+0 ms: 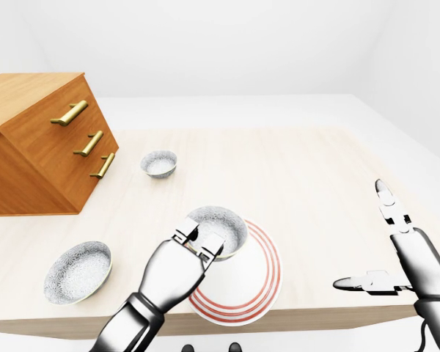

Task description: Put the bowl in the middle on the plate.

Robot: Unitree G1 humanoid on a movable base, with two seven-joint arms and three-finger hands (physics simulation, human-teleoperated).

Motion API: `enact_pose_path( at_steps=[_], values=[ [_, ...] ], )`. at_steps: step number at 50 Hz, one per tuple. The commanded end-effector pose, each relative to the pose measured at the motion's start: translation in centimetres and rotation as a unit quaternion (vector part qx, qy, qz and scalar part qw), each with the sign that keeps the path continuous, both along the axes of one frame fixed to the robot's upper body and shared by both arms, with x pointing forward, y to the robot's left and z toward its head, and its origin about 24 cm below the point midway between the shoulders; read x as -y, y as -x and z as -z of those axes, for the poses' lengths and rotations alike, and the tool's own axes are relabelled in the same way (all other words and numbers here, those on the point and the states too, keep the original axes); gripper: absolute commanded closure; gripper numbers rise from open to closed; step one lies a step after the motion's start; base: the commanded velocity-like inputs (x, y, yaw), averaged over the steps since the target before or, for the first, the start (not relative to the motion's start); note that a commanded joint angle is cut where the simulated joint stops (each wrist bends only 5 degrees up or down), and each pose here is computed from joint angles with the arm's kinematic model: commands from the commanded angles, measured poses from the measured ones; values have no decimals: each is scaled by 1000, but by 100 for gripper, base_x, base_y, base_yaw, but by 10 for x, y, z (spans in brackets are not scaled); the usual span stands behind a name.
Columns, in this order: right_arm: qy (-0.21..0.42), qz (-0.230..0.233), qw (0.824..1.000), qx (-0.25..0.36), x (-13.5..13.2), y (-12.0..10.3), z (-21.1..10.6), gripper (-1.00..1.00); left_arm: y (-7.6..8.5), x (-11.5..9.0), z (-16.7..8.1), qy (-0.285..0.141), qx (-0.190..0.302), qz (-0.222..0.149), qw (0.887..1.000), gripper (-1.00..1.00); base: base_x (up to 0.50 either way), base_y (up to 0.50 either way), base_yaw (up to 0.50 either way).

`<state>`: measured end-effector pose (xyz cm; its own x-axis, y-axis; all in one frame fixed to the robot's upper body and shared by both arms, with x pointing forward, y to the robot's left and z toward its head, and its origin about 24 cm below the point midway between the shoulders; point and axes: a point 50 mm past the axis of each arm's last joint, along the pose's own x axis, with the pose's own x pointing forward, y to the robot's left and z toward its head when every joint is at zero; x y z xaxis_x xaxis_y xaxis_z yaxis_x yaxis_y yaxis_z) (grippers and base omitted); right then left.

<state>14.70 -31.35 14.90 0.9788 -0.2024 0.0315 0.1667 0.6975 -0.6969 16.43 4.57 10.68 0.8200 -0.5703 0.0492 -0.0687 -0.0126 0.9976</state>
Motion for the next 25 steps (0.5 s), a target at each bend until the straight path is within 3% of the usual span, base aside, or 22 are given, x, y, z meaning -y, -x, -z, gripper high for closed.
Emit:
enact_pose_path(
  at_steps=[1, 25],
  values=[
    [1, 0, 1000, 0, 0, 0, 0, -100, -5, 4, 4, 7, 9, 3, 1000, 100, 0, 0, 0],
    [1, 0, 1000, 1, 0, 0, -1, -100, 2, 10, 10, 0, 3, 20, 1000, 100, 0, 0, 0]
  ],
)
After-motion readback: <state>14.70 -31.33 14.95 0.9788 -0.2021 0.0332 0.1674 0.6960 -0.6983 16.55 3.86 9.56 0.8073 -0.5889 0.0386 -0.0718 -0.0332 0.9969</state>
